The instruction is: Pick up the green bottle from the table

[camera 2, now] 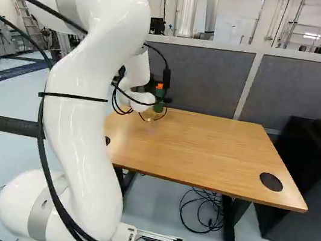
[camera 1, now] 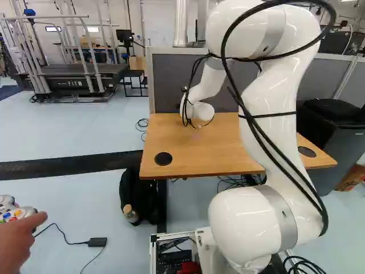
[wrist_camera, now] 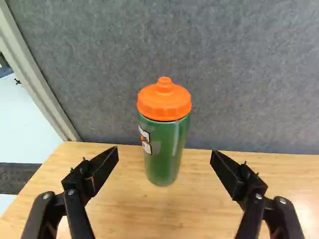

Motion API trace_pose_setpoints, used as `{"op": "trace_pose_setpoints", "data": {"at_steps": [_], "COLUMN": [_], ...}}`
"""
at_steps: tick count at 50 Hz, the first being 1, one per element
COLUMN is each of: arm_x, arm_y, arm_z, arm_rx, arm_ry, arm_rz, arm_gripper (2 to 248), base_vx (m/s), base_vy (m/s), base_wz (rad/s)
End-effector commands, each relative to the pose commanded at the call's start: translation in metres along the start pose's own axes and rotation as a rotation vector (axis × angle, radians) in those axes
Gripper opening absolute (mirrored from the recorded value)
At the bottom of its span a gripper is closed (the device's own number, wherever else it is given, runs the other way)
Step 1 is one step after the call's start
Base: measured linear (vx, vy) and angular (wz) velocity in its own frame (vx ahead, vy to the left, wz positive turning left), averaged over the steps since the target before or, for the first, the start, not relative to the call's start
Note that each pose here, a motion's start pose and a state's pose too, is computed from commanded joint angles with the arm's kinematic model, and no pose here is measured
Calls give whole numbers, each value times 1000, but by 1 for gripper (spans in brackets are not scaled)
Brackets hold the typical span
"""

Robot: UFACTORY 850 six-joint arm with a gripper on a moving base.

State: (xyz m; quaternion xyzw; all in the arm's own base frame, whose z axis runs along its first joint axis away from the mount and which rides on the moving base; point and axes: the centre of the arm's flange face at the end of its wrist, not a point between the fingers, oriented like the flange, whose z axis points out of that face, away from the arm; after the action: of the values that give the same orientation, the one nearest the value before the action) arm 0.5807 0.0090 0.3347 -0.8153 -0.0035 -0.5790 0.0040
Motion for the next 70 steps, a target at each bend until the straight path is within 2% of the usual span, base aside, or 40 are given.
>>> {"op": "trace_pose_setpoints", "data": {"at_steps": [8,24,43,44,49,50,54,55,59,60,70], "arm_x": [-6,-23,-26,-26,-26,-26,-26,-26,-26,-26,-23], "arm_y": [0,1,6,7,10,10,11,11,12,12,12], "arm_z": [20,59,95,96,99,99,100,100,100,100,99], "arm_rx": [0,-9,-17,-18,-22,-23,-24,-24,-25,-25,-25], "arm_ry": [-7,-58,-41,-40,-38,-37,-37,-37,-36,-36,-33], "arm_rz": [0,8,11,12,13,14,14,14,14,14,14], "arm_gripper": [247,247,247,223,223,185,185,147,147,116,115], "base_vx": [0,0,0,0,0,0,0,0,0,0,0], "base_vy": [0,0,0,0,0,0,0,0,0,0,0], "base_wz": [0,0,0,0,0,0,0,0,0,0,0]}}
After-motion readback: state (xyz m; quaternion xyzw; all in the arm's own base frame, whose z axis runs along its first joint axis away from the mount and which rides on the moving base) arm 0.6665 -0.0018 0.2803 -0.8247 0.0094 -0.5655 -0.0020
